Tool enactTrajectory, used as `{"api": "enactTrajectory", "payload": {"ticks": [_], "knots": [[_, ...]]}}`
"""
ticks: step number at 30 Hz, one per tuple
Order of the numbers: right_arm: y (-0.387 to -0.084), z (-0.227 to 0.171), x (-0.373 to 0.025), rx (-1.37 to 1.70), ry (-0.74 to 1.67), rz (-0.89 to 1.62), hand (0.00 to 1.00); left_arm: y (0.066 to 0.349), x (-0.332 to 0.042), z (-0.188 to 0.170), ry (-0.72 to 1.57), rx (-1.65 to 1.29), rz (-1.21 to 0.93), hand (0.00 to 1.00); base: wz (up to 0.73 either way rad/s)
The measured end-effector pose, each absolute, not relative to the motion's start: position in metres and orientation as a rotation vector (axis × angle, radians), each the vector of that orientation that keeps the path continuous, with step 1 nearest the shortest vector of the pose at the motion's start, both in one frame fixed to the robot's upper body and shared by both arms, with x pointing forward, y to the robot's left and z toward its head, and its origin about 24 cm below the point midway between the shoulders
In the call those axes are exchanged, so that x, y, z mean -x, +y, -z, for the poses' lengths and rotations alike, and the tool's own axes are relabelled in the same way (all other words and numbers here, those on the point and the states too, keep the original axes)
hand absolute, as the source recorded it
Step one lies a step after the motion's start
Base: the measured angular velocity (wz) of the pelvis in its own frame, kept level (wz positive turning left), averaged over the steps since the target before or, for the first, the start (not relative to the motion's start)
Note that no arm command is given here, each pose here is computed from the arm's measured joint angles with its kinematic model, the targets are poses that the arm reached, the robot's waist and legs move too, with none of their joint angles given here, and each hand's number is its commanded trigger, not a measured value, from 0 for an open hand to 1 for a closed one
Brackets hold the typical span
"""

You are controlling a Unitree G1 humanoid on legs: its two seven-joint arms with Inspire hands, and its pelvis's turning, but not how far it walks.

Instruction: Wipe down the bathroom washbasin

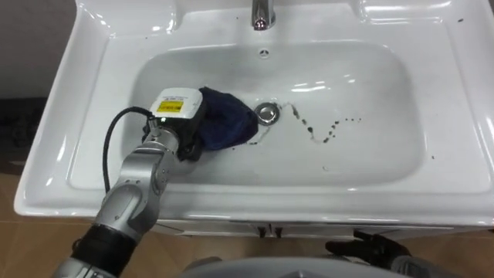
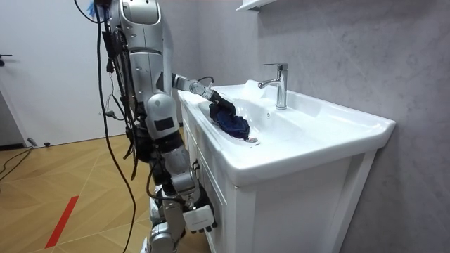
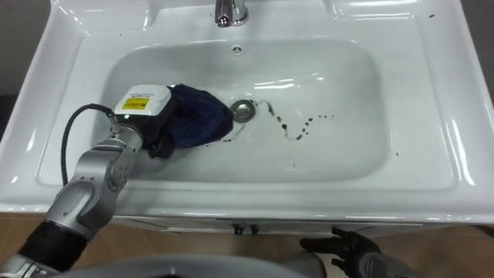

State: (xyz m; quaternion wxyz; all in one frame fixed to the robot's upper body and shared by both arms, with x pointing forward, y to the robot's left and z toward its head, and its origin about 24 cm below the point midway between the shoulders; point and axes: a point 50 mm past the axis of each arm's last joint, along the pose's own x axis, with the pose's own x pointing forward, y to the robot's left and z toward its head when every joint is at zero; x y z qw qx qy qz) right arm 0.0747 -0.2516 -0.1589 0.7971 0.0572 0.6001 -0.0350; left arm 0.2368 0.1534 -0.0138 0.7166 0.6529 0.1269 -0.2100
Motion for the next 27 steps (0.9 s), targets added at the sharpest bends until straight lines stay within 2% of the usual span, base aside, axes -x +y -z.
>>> {"api": "enactTrajectory", "payload": {"ticks": [20, 24, 27], "knots": [[-0.249, 0.159, -0.078, -0.132, 1.268, 0.06, 0.0, 0.136, -0.242, 0.016, 0.34, -1.334, 0.608, 1.0, -0.03], [-0.246, 0.159, -0.08, -0.137, 1.264, 0.052, 0.0, 0.125, -0.243, 0.012, 0.325, -1.257, 0.642, 1.0, -0.04], [-0.244, 0.159, -0.083, -0.145, 1.26, 0.042, 0.0, 0.106, -0.246, 0.008, 0.266, -1.266, 0.691, 1.0, 0.0]]}}
